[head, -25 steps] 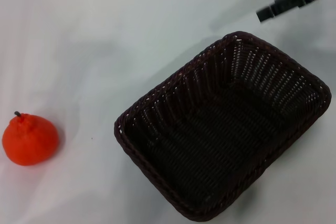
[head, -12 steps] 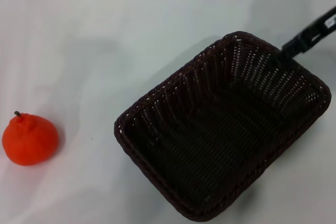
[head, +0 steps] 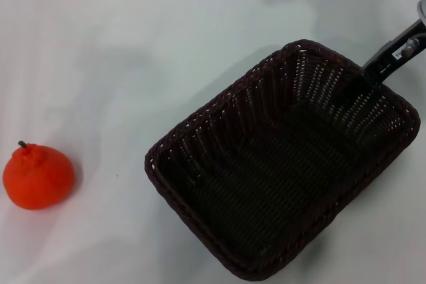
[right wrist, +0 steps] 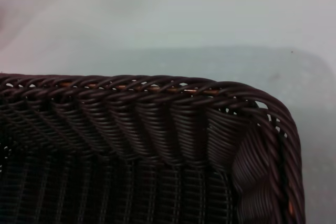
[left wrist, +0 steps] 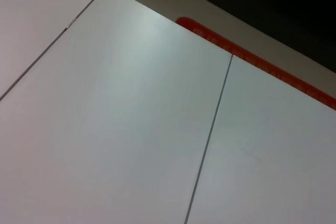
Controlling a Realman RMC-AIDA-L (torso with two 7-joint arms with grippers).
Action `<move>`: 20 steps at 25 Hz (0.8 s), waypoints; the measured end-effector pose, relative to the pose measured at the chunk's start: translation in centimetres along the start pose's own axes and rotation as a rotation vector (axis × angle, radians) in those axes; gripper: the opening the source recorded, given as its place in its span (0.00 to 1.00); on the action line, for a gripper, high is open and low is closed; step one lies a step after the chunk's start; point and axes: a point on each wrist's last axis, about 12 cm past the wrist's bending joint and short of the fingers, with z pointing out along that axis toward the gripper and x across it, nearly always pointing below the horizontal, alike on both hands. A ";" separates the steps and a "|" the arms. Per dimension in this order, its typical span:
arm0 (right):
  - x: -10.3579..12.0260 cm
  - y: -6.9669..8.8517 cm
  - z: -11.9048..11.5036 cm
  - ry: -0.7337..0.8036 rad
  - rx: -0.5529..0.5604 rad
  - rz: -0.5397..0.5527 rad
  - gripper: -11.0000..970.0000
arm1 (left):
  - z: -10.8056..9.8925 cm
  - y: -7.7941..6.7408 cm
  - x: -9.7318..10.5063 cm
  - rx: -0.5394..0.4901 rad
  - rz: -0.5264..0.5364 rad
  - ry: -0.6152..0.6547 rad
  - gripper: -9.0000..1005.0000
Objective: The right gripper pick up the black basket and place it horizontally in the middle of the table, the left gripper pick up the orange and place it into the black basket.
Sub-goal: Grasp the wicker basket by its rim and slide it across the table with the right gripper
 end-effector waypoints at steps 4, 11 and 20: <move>0.0 0.1 -0.2 -0.004 0.000 0.004 0.65 | 0.0 0.0 0.0 -0.001 0.001 -0.001 0.82; -0.4 0.9 -1.0 0.082 0.024 0.090 0.32 | 0.1 0.0 0.0 0.001 -0.001 -0.003 0.82; -2.4 3.2 -1.9 0.376 0.119 0.336 0.18 | 0.1 0.1 0.0 -0.003 0.004 -0.004 0.82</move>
